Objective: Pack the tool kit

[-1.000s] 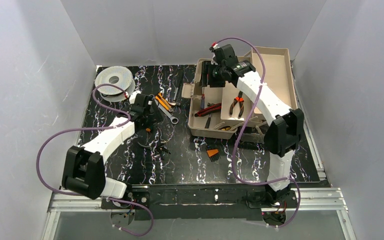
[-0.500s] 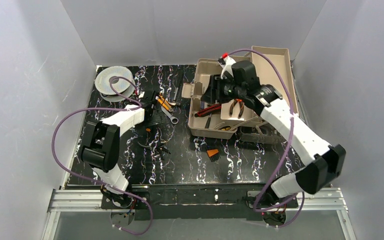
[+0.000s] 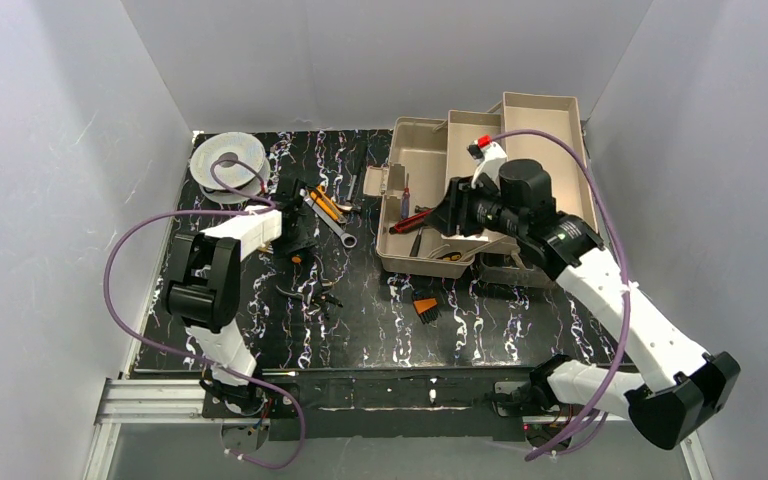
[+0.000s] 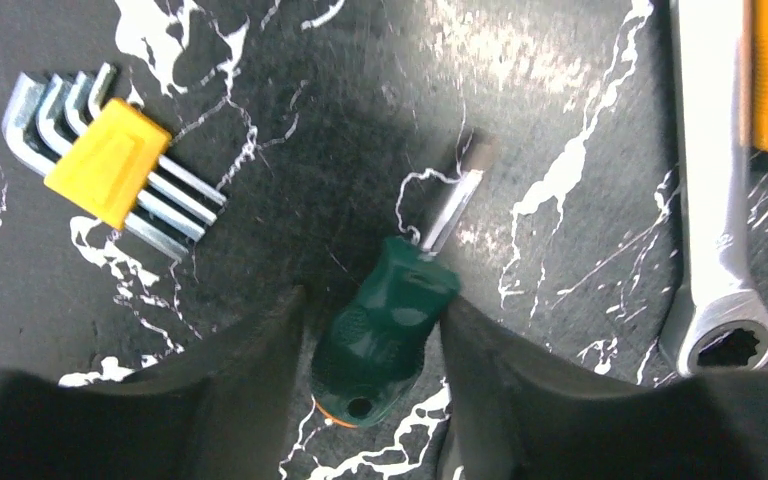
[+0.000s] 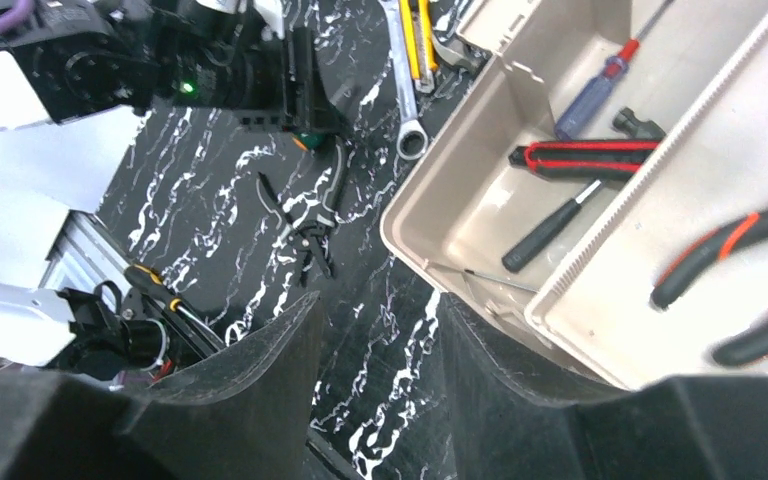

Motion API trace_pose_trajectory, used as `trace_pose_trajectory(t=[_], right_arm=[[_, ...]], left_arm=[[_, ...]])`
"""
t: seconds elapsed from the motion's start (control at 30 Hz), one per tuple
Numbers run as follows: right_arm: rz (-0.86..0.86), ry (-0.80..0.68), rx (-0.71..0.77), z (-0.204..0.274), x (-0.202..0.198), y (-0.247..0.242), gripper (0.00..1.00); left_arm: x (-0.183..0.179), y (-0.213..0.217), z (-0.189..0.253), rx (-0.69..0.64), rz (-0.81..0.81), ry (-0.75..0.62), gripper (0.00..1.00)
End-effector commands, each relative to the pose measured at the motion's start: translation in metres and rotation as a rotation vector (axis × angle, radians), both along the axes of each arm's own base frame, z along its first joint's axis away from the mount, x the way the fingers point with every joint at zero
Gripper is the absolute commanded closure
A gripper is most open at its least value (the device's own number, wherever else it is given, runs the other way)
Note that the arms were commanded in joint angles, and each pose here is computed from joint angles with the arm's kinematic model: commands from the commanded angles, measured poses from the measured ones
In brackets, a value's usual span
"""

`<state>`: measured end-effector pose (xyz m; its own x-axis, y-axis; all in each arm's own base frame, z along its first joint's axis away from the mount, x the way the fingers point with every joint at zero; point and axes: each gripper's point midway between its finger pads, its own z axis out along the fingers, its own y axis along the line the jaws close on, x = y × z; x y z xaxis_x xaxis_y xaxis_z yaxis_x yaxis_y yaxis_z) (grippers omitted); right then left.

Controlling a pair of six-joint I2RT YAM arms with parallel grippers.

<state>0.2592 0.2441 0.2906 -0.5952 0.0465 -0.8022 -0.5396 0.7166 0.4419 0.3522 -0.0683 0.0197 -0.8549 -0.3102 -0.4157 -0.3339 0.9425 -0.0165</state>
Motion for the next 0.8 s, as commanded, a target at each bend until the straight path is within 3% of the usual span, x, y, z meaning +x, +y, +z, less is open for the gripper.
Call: trace_pose_trajectory(t=[0.0,0.13,0.17,0.43,0.6,0.77], right_arm=[[-0.062,-0.101,0.008,0.012,-0.004,-0.019,0.47],[-0.104,-0.138,-0.009,0.009,-0.011,-0.036,0.47],[-0.111,-0.144,-0.014,0.007,-0.012,-0.039,0.47],[-0.149,-0.174,-0.033,0.004,-0.015,-0.051,0.47],[-0.148,-0.174,-0.032,0.002,-0.015,-0.051,0.48],[-0.150,-0.176,-0.028,0.001,-0.016,-0.052,0.48]], left_arm=[[-0.010,-0.005,-0.007,-0.133,0.042,0.003,0.64],[-0.008,-0.005,0.002,-0.156,0.037,-0.047,0.98],[-0.008,-0.004,0.006,-0.154,0.039,-0.060,1.00],[-0.003,-0.022,0.079,-0.231,0.024,-0.318,1.00],[0.001,-0.059,0.150,-0.356,-0.125,-0.528,1.00],[0.000,-0.101,0.208,-0.486,-0.271,-0.635,1.00]])
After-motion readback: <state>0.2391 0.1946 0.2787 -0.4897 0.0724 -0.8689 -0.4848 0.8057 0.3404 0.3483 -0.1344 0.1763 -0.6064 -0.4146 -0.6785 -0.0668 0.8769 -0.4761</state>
